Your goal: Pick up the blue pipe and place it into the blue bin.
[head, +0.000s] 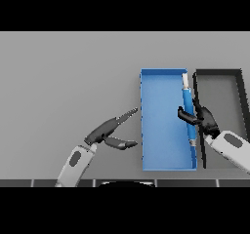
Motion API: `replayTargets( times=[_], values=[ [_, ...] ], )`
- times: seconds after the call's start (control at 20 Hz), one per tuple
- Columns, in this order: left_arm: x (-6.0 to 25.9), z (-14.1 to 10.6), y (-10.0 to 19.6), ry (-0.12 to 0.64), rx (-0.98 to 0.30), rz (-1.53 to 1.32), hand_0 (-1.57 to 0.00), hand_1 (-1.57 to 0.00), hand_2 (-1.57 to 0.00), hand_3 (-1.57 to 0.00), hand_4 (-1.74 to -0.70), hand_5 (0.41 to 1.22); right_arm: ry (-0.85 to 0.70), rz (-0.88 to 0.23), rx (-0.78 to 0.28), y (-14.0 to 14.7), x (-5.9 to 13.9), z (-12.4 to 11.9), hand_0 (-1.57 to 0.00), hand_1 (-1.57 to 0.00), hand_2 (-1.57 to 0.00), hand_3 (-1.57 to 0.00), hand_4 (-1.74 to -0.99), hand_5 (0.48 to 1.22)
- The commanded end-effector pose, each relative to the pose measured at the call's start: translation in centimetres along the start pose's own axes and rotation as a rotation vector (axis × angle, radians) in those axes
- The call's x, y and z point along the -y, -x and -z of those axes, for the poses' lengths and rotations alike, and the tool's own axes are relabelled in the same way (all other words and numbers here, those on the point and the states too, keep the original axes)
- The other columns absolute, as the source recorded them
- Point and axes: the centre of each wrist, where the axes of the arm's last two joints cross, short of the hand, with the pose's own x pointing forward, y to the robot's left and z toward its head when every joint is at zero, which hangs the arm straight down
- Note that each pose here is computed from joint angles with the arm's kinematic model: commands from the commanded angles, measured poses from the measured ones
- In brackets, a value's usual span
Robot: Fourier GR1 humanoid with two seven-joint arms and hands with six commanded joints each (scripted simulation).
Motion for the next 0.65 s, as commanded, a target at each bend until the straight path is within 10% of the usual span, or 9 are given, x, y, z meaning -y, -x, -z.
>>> replayTargets(
  times=[0.0,0.6],
  values=[
    [-0.2,0.0,-0.1,-0.002,0.006,0.004,0.00,0.00,0.00,0.00,-0.89,0.428,-0.004,-0.008,-0.002,-0.1,-0.2,0.1,-0.04,-0.04,-0.04,-0.02,-1.046,0.759],
    [-1.3,-1.1,-0.2,-0.013,0.016,0.004,0.00,0.00,0.00,0.00,-0.88,0.431,-0.013,-0.034,-0.005,-0.7,-0.2,0.2,-0.01,-0.01,-0.01,0.00,-1.022,0.643]
  ],
)
